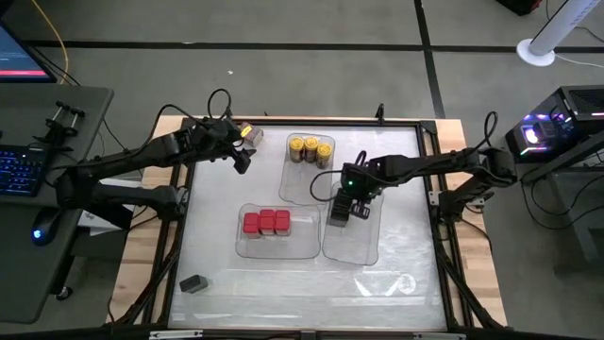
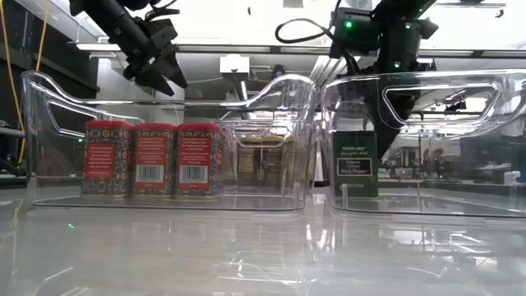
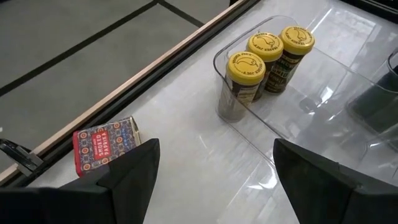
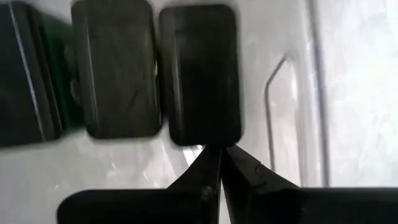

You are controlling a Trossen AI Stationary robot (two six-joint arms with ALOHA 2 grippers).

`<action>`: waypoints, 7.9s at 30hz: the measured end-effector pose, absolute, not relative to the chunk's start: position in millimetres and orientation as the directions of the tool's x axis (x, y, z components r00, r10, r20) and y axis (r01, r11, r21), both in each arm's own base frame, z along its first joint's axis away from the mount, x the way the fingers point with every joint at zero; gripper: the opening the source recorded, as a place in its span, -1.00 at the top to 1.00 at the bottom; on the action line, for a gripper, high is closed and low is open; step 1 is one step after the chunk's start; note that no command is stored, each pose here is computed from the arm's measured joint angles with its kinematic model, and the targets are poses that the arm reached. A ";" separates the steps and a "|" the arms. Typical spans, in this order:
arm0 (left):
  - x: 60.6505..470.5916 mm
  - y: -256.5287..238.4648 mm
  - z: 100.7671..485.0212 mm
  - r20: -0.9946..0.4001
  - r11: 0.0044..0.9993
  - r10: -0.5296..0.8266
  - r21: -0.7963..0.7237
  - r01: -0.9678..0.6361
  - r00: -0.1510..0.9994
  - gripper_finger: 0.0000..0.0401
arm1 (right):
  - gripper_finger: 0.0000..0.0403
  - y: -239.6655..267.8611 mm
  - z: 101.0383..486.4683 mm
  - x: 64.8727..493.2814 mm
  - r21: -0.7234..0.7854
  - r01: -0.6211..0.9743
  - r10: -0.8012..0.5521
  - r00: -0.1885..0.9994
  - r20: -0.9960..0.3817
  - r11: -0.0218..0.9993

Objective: Sort spices by type
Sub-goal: Adjust the green seasoning can in the right transparent bin, then put the green seasoning can into the right transparent bin, then put the red seasoning can into the left transparent bin

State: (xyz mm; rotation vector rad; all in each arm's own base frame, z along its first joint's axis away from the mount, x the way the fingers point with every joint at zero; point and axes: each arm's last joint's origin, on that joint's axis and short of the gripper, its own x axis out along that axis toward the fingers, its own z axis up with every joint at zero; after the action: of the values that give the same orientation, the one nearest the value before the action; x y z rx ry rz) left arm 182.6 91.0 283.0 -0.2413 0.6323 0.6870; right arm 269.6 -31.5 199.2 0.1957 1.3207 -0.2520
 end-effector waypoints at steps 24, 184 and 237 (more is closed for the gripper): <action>149.3 -38.5 276.0 -0.893 0.849 -0.251 -0.388 -0.359 0.373 -0.48 | 1.00 -54.3 243.2 254.6 -0.113 0.391 -0.249 0.317 -0.915 0.914; 488.4 -25.6 207.3 -0.941 0.967 -0.027 0.061 0.247 0.338 -0.06 | 1.00 -2.3 408.5 173.2 0.448 0.607 -0.410 0.785 -0.465 0.656; 212.8 252.2 199.0 -0.947 0.573 0.310 0.119 -0.811 0.081 1.00 | 1.00 4.0 372.2 219.6 0.318 0.735 -0.457 0.640 -0.618 0.600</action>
State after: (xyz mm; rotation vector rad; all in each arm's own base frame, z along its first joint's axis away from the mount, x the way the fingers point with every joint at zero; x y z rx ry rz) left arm 212.8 252.2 199.0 -0.5106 1.2184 0.8942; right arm 219.6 4.0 372.2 0.5948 0.5146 -0.7268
